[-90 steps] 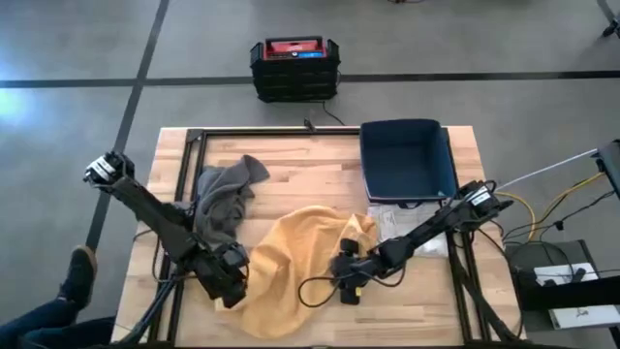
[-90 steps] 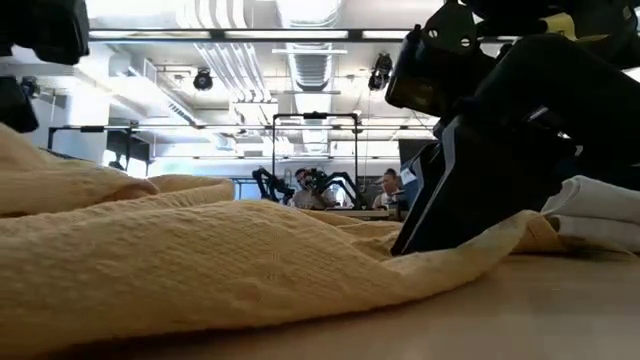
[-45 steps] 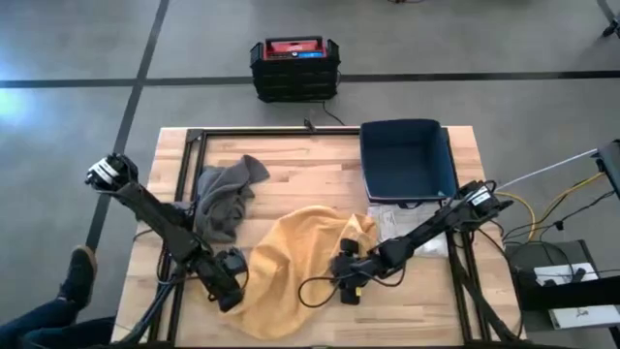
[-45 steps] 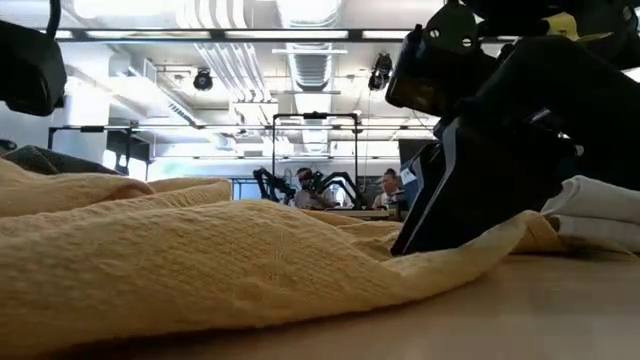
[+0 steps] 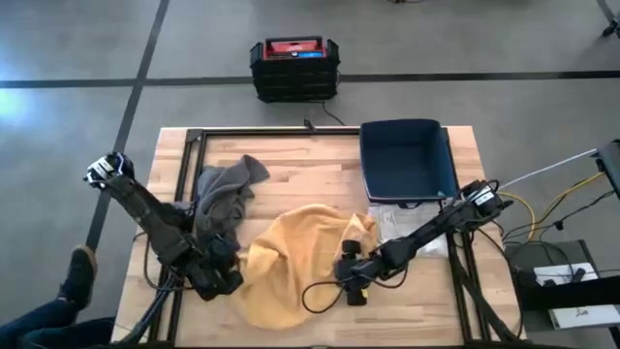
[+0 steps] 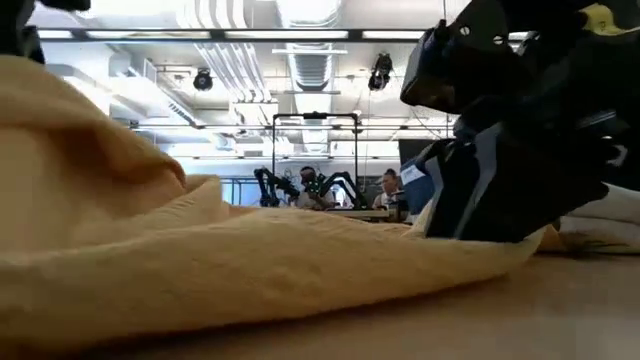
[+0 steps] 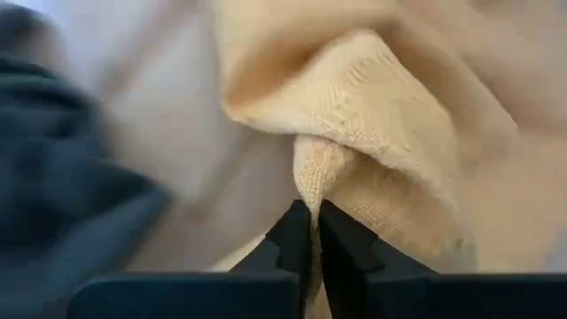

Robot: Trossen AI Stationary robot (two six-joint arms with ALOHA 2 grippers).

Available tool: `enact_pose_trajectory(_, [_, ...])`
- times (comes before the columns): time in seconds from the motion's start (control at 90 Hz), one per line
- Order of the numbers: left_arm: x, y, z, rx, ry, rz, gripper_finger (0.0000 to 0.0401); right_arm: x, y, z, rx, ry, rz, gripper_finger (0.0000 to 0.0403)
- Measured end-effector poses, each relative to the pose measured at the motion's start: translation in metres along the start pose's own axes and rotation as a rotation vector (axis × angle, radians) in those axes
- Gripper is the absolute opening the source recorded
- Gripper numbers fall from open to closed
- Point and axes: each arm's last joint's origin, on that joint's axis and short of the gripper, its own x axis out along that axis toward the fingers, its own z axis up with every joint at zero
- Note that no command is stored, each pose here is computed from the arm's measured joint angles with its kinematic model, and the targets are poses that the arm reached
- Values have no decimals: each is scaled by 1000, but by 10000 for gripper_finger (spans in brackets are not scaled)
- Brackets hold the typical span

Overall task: Fold towel
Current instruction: Fold the yellow towel

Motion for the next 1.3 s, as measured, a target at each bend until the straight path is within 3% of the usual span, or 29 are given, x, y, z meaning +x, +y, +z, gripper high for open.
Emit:
enact_pose_trajectory(0.278, [4,11,-9,-148,67,118,4,-3,21,-10,-66,52,123,183])
enact_pose_trajectory(0.522, [14,6,-14,-71,88,95,8,-5,30,-14,-110,68,171,183])
enact_pose_trajectory(0.611, [15,4,-14,-30,91,76,37,-6,31,-11,-110,65,172,183])
enact_pose_trajectory(0.733, [14,9,-14,23,104,114,107,-8,35,-2,-143,44,190,183])
enact_pose_trajectory(0.833, [7,24,-11,-62,111,257,160,-11,41,-2,-158,87,209,183])
enact_pose_trajectory(0.922, [1,27,-11,-123,84,281,185,-16,48,-6,-177,138,225,183])
enact_pose_trajectory(0.989, [1,22,-13,-142,69,230,192,-18,53,-8,-177,158,224,183])
enact_pose_trajectory(1.1, [3,-1,-13,-125,6,4,188,-22,58,-1,-167,150,232,183])
enact_pose_trajectory(1.211, [3,-32,-15,-48,-88,-240,174,-32,65,18,-176,90,264,183])
enact_pose_trajectory(1.3, [6,-53,-15,-12,-155,-358,160,-43,69,37,-229,4,258,183])
